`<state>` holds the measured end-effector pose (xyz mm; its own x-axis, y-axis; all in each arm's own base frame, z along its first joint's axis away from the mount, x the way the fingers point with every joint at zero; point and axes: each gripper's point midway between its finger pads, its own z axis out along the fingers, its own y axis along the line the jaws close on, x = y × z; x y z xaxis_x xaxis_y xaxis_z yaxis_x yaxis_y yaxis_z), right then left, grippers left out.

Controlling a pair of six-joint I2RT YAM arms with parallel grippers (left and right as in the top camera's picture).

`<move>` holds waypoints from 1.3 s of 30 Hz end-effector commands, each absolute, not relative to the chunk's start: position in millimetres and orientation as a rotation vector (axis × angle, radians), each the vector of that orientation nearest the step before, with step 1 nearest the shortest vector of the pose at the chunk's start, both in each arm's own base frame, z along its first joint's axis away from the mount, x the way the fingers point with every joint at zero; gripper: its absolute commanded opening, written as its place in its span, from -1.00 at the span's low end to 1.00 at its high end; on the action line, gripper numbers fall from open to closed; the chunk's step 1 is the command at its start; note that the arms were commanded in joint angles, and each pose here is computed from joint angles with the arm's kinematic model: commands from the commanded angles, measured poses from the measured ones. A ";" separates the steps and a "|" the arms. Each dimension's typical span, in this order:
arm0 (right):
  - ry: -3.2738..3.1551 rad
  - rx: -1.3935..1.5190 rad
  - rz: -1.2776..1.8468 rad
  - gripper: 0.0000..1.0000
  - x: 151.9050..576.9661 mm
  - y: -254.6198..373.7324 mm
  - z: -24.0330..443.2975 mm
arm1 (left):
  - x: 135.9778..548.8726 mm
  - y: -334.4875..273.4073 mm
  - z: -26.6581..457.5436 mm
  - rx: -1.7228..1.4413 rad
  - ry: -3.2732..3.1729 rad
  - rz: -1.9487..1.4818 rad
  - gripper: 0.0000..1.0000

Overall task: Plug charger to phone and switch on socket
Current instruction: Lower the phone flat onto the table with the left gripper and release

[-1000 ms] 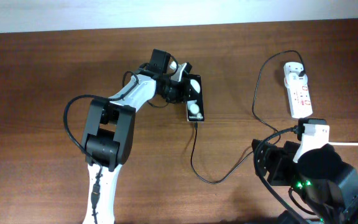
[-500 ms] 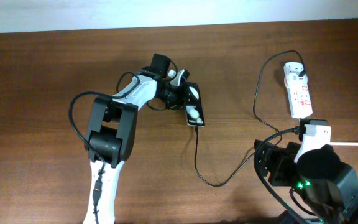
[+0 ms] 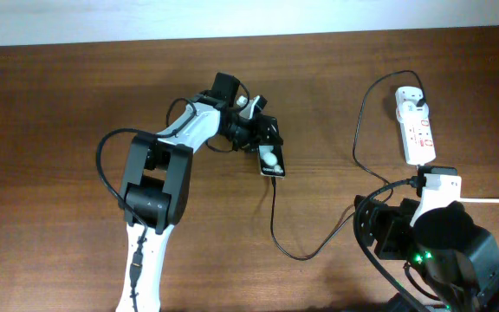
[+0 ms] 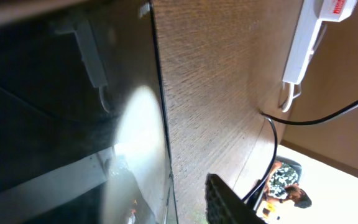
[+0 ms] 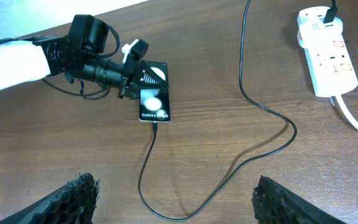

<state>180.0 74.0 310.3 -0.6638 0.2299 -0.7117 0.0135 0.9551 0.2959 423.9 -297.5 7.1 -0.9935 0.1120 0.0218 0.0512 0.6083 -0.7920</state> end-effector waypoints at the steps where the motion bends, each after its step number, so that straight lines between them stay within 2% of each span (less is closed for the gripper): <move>1: 2.256 0.193 0.327 0.66 181.0 69.2 315.5 | 415.0 -259.7 -62.3 -0.037 -2.895 0.954 -0.22; 6: 2.256 0.193 0.327 0.66 181.0 69.2 315.5 | 414.7 -257.4 -63.9 -0.118 -2.915 0.941 -0.17; 10: 2.256 0.193 0.327 0.67 181.0 69.2 315.5 | 414.3 -236.0 -77.0 -0.090 -2.982 0.734 -0.10; 15: 2.256 0.193 0.327 0.67 181.0 69.2 315.5 | 415.1 -234.1 -78.0 -0.091 -2.991 0.717 -0.06; 19: 2.253 0.196 0.322 0.67 181.4 68.4 315.7 | 407.7 -243.0 -76.5 -0.313 -2.979 0.751 -0.03; 21: 2.251 0.198 0.316 0.67 181.7 67.5 315.8 | 409.7 -236.8 -81.3 -0.334 -3.014 0.663 0.01; 23: 2.251 0.198 0.315 0.67 181.7 67.5 315.8 | 409.9 -232.8 -83.2 -0.332 -3.024 0.623 0.19; 25: 2.247 0.202 0.307 0.68 182.2 66.1 316.1 | 407.6 -231.9 -83.3 -0.327 -3.016 0.617 0.27; 28: 2.246 0.204 0.304 0.68 182.3 65.7 316.2 | 403.1 -230.3 -83.6 -0.257 -2.997 0.602 0.79; 30: 2.249 0.203 0.301 0.68 181.9 65.3 315.5 | 403.0 -230.1 -83.6 -0.257 -2.997 0.601 0.86; 31: 2.251 0.203 0.300 0.68 181.6 65.1 315.1 | 402.6 -230.0 -83.6 -0.257 -2.995 0.600 0.97; 39: 2.263 0.200 0.289 0.68 179.8 63.6 312.6 | 397.6 -228.0 -83.8 -0.248 -2.977 0.586 0.99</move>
